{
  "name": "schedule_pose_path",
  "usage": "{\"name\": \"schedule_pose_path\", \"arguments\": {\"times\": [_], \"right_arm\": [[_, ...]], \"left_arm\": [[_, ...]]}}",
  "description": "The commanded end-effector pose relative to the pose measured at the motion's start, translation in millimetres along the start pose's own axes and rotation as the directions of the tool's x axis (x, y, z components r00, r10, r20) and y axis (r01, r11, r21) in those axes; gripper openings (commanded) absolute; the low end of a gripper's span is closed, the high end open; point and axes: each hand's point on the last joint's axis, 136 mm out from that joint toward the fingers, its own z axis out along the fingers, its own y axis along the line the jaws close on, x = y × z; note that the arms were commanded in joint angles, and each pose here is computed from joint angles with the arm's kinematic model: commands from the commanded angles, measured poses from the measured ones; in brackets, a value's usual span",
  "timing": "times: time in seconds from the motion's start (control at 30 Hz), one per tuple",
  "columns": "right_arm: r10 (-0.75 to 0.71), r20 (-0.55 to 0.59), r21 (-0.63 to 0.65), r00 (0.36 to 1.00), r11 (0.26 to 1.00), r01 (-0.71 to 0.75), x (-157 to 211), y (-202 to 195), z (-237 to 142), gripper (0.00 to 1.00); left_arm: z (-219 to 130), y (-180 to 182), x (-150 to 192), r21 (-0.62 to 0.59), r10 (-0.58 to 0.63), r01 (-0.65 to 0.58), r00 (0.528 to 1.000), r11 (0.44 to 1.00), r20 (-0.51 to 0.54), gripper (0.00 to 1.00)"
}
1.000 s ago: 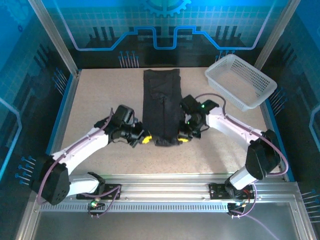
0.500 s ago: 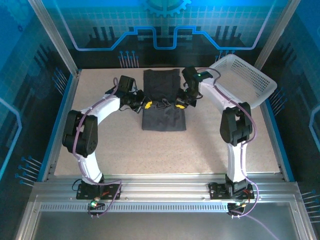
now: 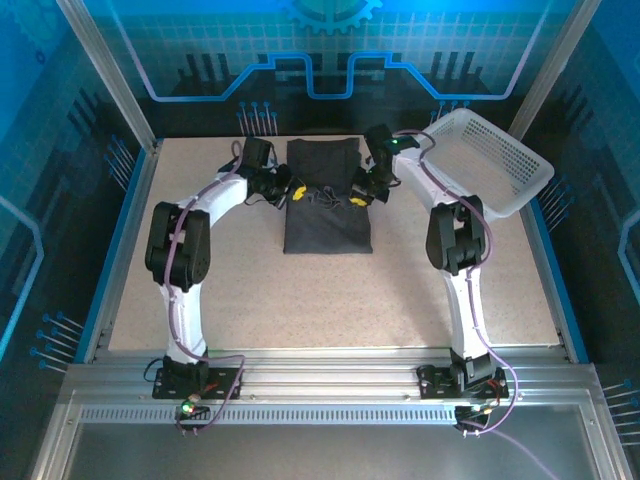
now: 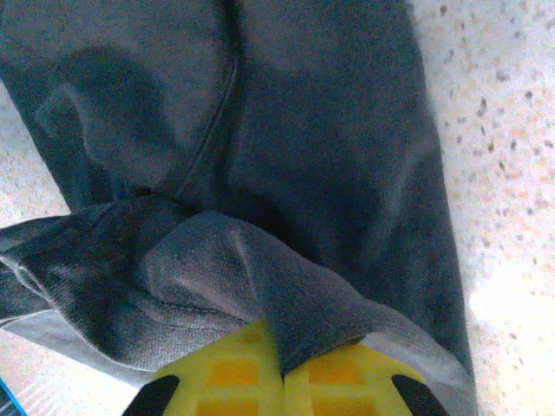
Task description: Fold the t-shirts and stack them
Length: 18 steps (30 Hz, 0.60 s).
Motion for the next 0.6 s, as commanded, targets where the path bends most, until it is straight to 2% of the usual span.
{"name": "schedule_pose_path", "arguments": {"times": [0.0, 0.03, 0.07, 0.17, 0.23, 0.4, 0.57], "right_arm": [[0.004, -0.024, -0.027, 1.0, 1.0, -0.005, -13.2, -5.1, 10.2, 0.35], [0.0, -0.019, -0.04, 1.0, 0.999, -0.001, -17.7, -4.2, 8.7, 0.46], [-0.006, -0.004, -0.05, 1.0, 0.999, 0.006, -22.8, -3.4, 3.7, 0.52], [-0.051, 0.058, -0.065, 0.997, 0.996, 0.055, -31.7, 1.0, -22.7, 0.6], [-0.081, 0.102, -0.054, 0.992, 0.995, 0.086, -29.1, 1.6, -47.4, 0.7], [-0.057, 0.108, -0.002, 0.992, 0.998, 0.057, 14.4, -29.3, -63.8, 0.72], [0.006, 0.039, -0.032, 0.999, 0.999, -0.004, 69.6, -49.7, -39.5, 0.72]], "left_arm": [[7.4, 3.9, -19.9, -0.005, 0.01, -0.01, 1.0, 1.0, -0.001, 0.26], [7.9, 1.4, -24.9, 0.007, 0.015, -0.015, 1.0, 1.0, 0.004, 0.38], [6.0, -2.9, -27.7, 0.022, 0.021, -0.022, 1.0, 1.0, 0.011, 0.43], [-12.7, -12.9, -25.4, 0.027, 0.065, -0.066, 0.997, 0.997, 0.045, 0.53], [-30.5, -3.6, -13.8, -0.007, 0.077, -0.076, 0.995, 0.997, 0.068, 0.54], [-60.0, 69.7, 33.5, -0.059, -0.071, 0.078, 0.992, 0.995, 0.109, 0.53], [-42.5, 109.1, 68.9, -0.043, -0.208, 0.21, 0.977, 0.977, 0.05, 0.54]]}}
